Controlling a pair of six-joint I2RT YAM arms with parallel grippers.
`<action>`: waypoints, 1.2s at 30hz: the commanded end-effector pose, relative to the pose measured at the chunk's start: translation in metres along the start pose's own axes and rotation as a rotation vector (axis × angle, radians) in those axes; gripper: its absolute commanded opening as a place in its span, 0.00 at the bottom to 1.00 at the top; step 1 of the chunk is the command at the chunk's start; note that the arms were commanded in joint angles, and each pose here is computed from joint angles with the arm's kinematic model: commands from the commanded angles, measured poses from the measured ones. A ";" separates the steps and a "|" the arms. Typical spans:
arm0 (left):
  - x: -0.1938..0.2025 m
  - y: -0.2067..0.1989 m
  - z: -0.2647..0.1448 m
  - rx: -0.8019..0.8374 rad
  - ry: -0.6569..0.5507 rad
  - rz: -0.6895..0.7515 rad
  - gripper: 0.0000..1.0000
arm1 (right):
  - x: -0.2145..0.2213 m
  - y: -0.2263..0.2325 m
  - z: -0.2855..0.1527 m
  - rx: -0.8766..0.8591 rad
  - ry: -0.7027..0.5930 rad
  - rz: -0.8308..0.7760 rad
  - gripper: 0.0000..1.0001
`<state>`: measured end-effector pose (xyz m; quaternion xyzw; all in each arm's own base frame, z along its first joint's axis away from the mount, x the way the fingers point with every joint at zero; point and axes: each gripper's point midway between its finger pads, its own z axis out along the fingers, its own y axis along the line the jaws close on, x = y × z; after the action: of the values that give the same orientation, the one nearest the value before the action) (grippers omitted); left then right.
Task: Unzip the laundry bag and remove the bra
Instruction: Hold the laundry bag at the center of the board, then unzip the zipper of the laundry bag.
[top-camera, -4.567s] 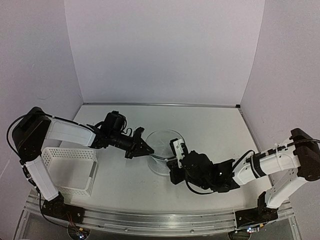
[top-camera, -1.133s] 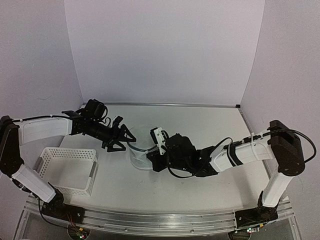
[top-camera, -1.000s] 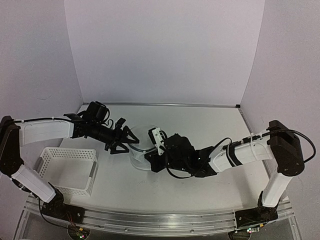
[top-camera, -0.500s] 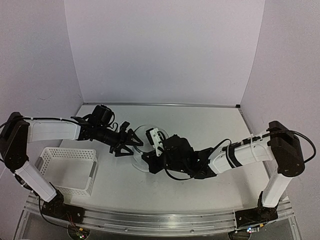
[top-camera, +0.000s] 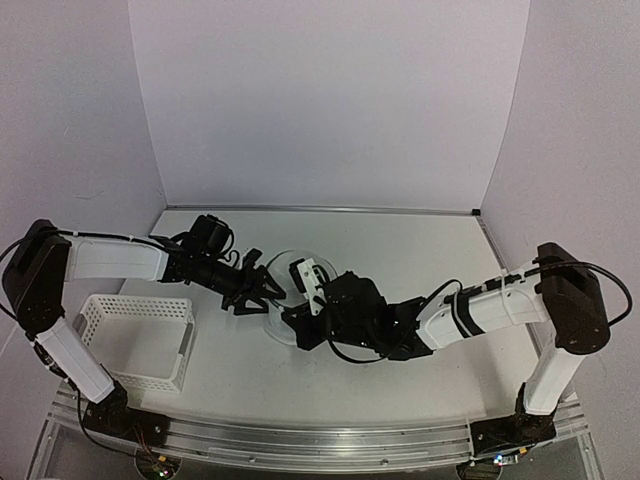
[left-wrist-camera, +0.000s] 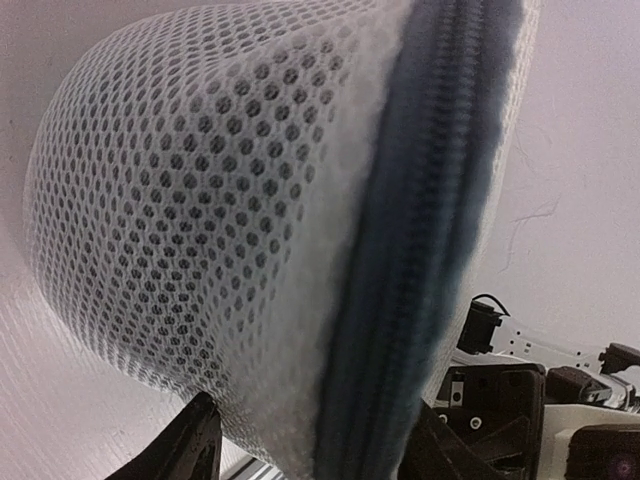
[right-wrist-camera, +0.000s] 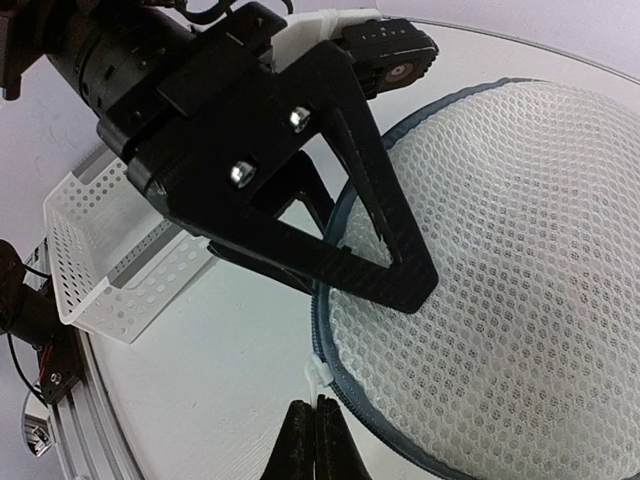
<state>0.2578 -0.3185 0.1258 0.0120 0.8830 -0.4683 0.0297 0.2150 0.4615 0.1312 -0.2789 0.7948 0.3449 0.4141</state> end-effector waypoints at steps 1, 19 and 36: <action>-0.009 -0.016 0.001 0.043 -0.014 0.045 0.52 | -0.012 0.011 -0.002 -0.034 -0.047 -0.005 0.00; -0.009 -0.016 -0.001 0.037 -0.023 0.068 0.00 | 0.006 -0.006 -0.015 0.030 -0.026 0.000 0.00; -0.003 -0.047 -0.017 0.119 -0.007 0.217 0.00 | 0.011 -0.069 -0.052 0.289 -0.042 -0.064 0.00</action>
<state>0.2515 -0.3251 0.1306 0.0579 0.8730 -0.4830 0.0342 0.2162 0.4014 0.1065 -0.2617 0.8185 0.2615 0.4396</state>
